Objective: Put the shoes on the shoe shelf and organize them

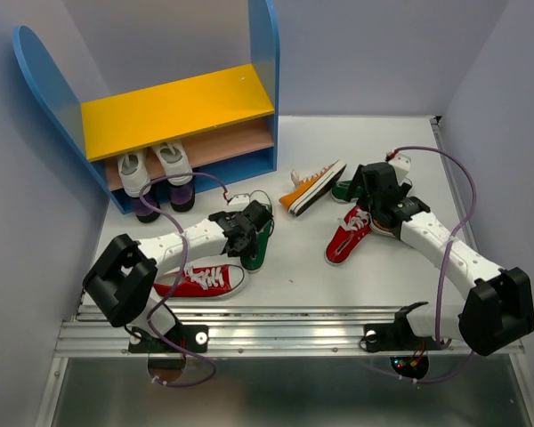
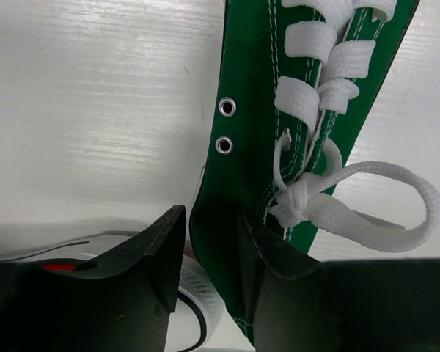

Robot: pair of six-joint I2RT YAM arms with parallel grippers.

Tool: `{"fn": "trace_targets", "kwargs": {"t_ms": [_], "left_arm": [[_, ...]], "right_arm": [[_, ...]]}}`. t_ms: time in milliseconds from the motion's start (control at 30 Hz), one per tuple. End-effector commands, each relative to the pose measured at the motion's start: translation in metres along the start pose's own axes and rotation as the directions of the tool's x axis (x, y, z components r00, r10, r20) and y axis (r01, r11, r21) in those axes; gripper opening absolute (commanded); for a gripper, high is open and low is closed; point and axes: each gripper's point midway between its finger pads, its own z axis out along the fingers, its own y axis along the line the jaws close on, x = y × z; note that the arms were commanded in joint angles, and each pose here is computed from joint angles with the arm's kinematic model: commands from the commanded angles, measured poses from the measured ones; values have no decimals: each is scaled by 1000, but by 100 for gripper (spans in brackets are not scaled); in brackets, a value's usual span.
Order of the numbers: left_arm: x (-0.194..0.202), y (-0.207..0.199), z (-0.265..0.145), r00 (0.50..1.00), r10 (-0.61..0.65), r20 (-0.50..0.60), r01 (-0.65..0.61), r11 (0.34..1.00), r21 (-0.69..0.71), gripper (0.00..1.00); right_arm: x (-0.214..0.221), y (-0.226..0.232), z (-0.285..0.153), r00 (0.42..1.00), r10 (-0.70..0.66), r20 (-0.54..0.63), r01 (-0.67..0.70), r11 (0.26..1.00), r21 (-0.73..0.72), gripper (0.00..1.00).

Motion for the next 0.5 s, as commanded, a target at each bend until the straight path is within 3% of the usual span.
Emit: {"fn": "trace_targets", "kwargs": {"t_ms": [0, 333, 467], "left_arm": [[1, -1, -4, 1000, 4, -8, -4, 1000, 2, 47], [-47, -1, -48, 987, -53, 150, 49, 998, 28, 51], [-43, -4, -46, 989, -51, 142, 44, 998, 52, 54]], "right_arm": [[-22, 12, -8, 997, 47, 59, -44, 998, -50, 100], [-23, 12, -8, 997, 51, 61, -48, 998, -47, 100], [-22, 12, -8, 996, 60, 59, -57, 997, -48, 100]]}}
